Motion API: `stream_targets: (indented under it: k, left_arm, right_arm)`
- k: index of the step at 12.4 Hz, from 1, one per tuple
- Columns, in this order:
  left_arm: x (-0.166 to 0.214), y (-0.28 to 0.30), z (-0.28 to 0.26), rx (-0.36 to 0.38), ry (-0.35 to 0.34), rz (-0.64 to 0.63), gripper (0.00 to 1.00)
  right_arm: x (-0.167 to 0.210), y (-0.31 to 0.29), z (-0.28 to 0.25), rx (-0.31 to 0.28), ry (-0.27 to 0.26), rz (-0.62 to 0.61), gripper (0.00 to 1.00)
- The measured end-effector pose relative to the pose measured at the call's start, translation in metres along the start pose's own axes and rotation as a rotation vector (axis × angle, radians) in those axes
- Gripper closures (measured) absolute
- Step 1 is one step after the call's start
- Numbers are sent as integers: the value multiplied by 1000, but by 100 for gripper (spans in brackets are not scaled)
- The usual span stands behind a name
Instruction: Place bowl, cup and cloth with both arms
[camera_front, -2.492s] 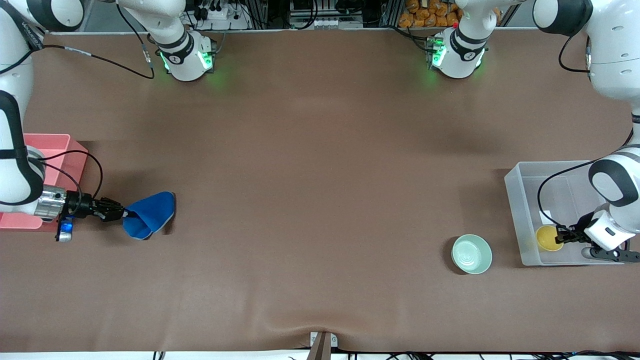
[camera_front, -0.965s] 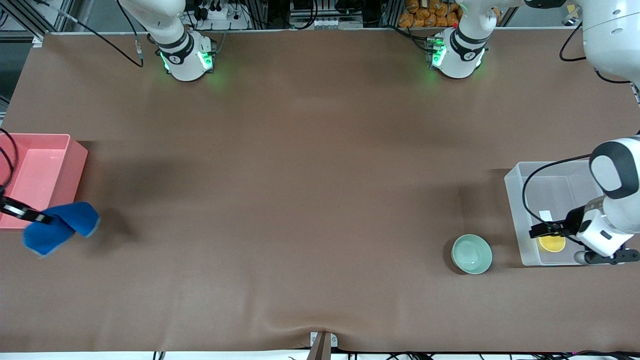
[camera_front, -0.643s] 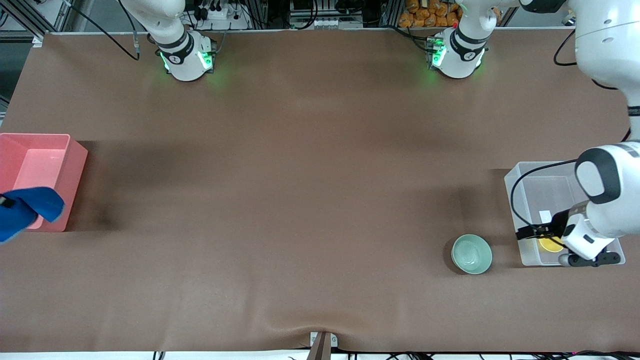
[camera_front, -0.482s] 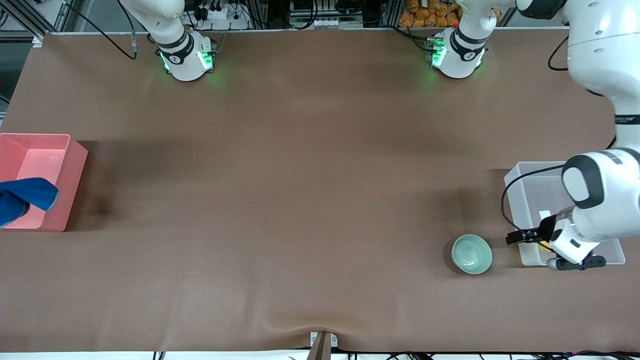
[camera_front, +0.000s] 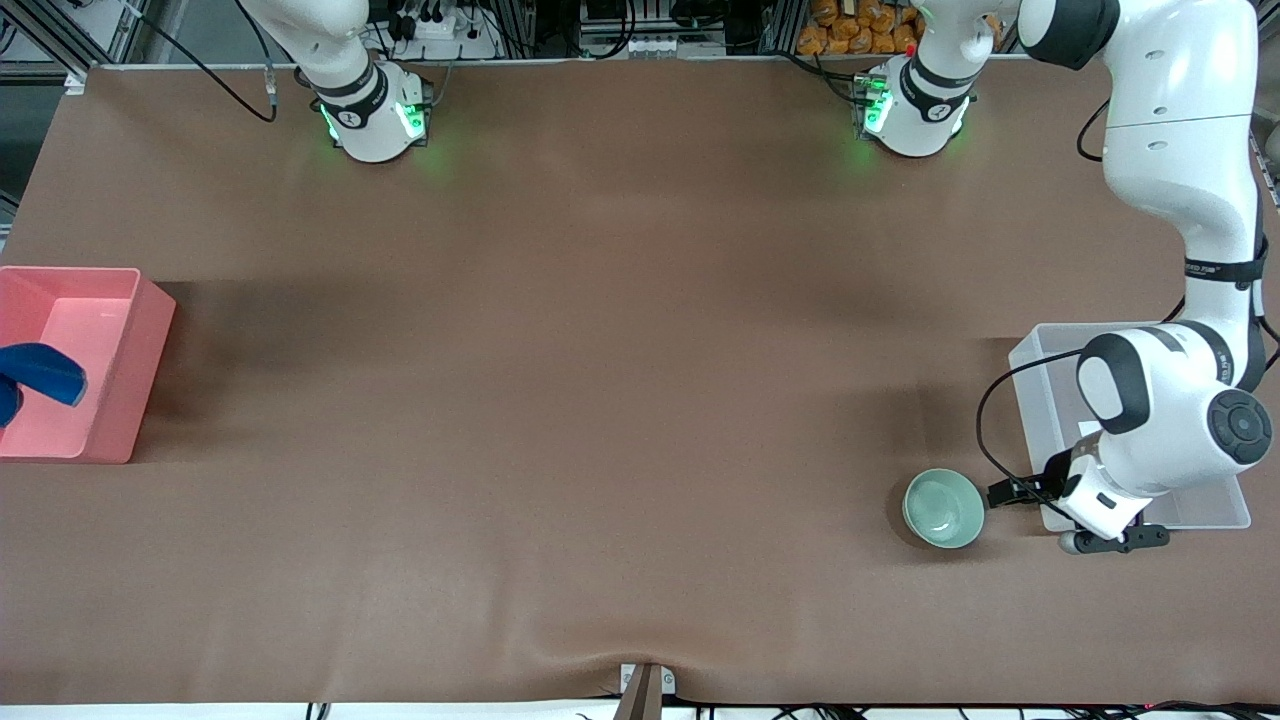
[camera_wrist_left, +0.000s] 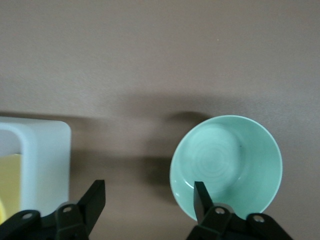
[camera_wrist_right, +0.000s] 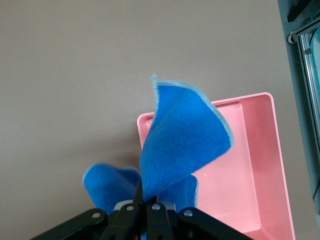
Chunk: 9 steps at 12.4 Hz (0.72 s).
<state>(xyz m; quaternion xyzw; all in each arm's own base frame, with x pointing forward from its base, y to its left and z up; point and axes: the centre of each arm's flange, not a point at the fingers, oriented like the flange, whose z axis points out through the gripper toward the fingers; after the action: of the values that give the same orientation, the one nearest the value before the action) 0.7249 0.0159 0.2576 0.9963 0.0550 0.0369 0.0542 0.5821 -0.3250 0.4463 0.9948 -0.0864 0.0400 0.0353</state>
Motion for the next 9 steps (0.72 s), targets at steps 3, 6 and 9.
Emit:
stream_targets:
  k: [3, 6, 9]
  left_arm:
    - [-2, 28, 19, 6, 20, 0, 26]
    - [-4, 26, 39, 46, 17, 31, 35]
    - [-3, 24, 52, 51, 36, 31, 58]
  right_arm:
    - [-10, 22, 25, -8, -30, -114, 98]
    - [-12, 54, 55, -33, 2, -227, 98]
    - [-18, 72, 76, -32, -8, -255, 98]
